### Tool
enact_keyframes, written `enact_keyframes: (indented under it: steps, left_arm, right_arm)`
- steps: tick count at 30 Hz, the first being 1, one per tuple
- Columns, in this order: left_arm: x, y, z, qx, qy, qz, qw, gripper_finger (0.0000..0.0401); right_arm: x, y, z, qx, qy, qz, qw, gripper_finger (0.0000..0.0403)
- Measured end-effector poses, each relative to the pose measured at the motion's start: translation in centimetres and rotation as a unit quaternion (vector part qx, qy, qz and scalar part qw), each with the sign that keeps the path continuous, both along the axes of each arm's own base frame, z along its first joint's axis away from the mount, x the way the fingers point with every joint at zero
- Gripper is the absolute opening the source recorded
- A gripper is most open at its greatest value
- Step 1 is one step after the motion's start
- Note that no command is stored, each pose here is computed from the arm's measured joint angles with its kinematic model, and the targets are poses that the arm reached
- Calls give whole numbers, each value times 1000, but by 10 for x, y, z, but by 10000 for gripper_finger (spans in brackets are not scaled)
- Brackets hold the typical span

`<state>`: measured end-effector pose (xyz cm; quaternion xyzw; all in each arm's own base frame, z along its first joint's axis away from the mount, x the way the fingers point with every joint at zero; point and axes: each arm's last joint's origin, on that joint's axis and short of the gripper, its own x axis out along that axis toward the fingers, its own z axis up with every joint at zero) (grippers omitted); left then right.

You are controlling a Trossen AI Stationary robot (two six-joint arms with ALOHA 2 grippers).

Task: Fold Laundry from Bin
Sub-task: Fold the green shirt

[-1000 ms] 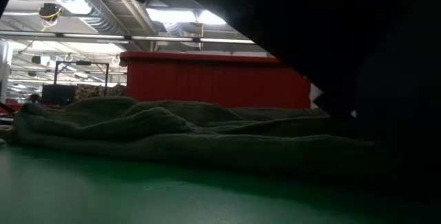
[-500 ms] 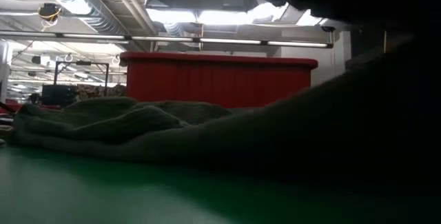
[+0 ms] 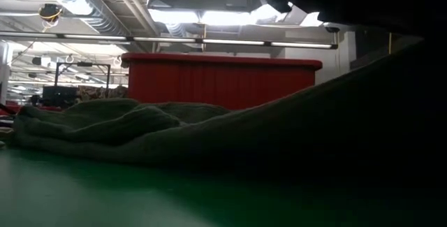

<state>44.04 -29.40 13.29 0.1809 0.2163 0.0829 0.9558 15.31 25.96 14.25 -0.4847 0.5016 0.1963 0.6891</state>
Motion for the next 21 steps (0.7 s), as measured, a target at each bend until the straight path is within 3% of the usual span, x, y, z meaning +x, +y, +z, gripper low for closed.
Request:
enact_keyframes:
  steps: [3, 6, 15, 21]
  left_arm:
    - [0, 0, 0, -21, -3, 5, 1000, 6]
    - [0, -1, 0, -31, -8, 8, 999, 7]
    - [3, 0, 0, -90, 0, -13, 996, 7]
    - [3, 0, 0, -103, -4, -8, 995, 8]
  right_arm:
    - [7, -4, -7, 9, -8, 12, 1000, 268]
    - [13, -9, -12, 28, -3, 18, 999, 226]
    - [19, -7, -9, 15, 11, 48, 999, 16]
    - [24, 2, 13, 5, 25, 58, 998, 40]
